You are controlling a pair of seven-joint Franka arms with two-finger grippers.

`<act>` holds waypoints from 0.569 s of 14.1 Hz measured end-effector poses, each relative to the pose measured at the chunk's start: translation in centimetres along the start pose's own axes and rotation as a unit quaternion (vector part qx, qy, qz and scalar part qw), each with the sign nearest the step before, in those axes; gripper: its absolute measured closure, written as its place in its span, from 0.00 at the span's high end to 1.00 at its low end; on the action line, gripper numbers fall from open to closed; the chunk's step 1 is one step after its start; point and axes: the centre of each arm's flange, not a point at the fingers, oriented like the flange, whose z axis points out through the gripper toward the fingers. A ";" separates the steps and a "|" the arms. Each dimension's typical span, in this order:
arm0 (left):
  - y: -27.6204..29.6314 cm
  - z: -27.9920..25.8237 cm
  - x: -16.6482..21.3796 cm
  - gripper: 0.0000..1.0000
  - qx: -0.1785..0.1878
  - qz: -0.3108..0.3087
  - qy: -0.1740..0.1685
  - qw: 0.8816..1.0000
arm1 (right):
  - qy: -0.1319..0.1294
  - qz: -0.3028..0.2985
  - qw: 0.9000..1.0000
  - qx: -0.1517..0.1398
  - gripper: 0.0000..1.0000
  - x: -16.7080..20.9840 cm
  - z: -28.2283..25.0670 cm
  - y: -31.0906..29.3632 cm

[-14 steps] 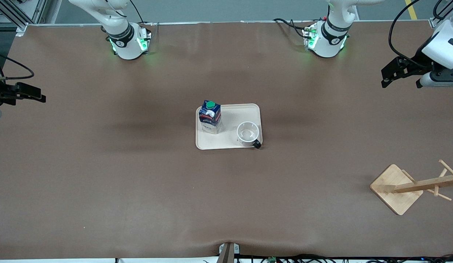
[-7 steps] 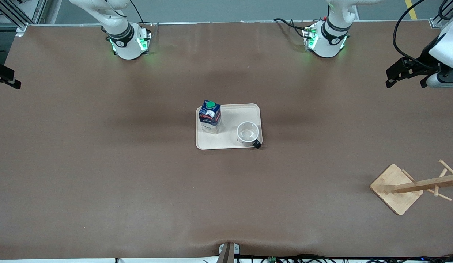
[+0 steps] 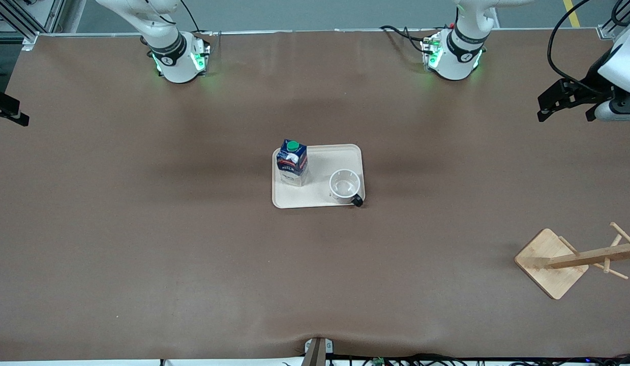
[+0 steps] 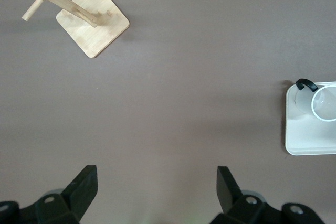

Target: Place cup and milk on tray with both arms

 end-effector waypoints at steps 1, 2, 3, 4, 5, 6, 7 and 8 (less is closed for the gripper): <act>0.0 0.0 0.0 1.00 0.000 0.000 0.000 1.000 | 0.000 0.001 1.000 0.000 1.00 0.0 0.0 0.1; 0.0 0.0 0.0 1.00 0.000 0.000 -0.001 1.000 | 0.000 0.002 1.000 0.000 1.00 0.0 0.0 0.2; 0.0 0.1 0.0 1.00 0.000 0.000 -0.002 1.000 | 0.000 0.003 1.000 0.000 1.00 -0.1 0.0 0.3; 0.0 0.1 0.0 1.00 0.000 0.000 -0.002 1.000 | 0.000 0.003 1.000 0.000 1.00 -0.1 0.0 0.3; 0.0 0.1 0.1 1.00 0.000 0.000 -0.003 1.000 | 0.000 0.004 1.000 0.000 1.00 -0.1 0.0 0.4; 0.0 0.2 0.0 1.00 0.000 0.000 -0.004 1.000 | 0.000 0.004 1.000 0.000 1.00 -0.1 0.0 0.4; 0.0 0.2 0.0 1.00 0.000 0.001 -0.006 1.000 | 0.000 0.004 1.000 0.000 1.00 -0.1 0.0 0.4; 0.0 0.2 0.0 1.00 0.000 0.001 -0.008 1.000 | 0.000 0.004 1.000 0.000 1.00 -0.1 0.0 0.4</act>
